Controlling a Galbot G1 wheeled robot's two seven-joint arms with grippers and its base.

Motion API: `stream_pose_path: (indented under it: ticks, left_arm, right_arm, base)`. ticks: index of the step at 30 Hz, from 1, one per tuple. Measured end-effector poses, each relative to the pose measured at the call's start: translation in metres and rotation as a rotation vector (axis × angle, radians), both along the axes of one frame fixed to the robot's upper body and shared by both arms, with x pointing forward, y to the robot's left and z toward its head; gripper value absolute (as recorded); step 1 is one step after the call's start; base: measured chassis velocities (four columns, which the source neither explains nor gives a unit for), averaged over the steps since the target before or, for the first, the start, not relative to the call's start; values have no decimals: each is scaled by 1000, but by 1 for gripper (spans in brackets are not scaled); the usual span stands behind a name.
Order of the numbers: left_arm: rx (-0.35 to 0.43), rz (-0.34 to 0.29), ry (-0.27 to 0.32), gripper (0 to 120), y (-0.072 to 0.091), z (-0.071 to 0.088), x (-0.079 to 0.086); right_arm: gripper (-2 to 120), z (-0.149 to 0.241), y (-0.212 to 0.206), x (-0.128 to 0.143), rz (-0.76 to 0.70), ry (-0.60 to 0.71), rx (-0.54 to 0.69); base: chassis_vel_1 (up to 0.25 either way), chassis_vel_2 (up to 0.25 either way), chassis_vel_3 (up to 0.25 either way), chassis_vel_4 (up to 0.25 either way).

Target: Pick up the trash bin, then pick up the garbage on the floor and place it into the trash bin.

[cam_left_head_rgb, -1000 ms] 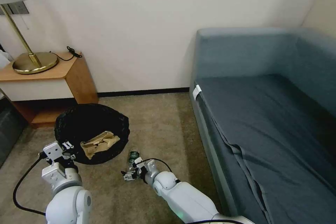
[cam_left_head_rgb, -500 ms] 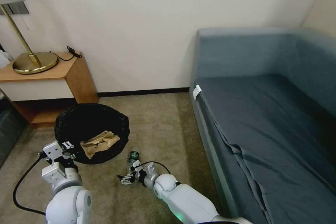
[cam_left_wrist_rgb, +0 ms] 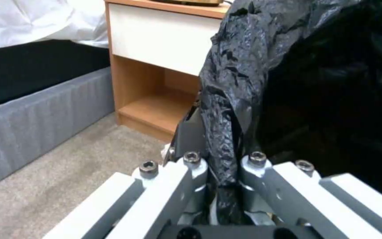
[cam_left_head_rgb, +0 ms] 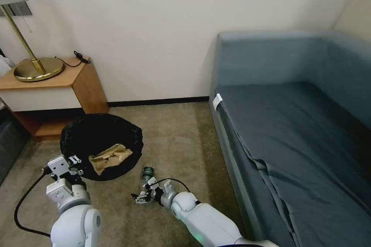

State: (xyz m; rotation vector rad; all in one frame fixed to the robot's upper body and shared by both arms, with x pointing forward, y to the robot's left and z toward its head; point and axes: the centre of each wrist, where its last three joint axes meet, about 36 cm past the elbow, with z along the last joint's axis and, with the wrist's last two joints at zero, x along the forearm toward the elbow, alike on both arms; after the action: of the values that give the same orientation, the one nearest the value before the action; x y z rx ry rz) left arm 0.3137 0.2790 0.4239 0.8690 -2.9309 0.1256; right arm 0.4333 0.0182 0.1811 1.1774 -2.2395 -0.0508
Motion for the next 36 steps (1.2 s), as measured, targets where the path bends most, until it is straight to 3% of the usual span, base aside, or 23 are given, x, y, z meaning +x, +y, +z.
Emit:
stream_pose_path:
  ticks: [36]
  left_arm:
    - [-1,-2,3,4,-1,-2,3]
  right_arm:
    - [100,-2,-4,4,12,-50,12]
  base:
    - [-11,9,8,-11]
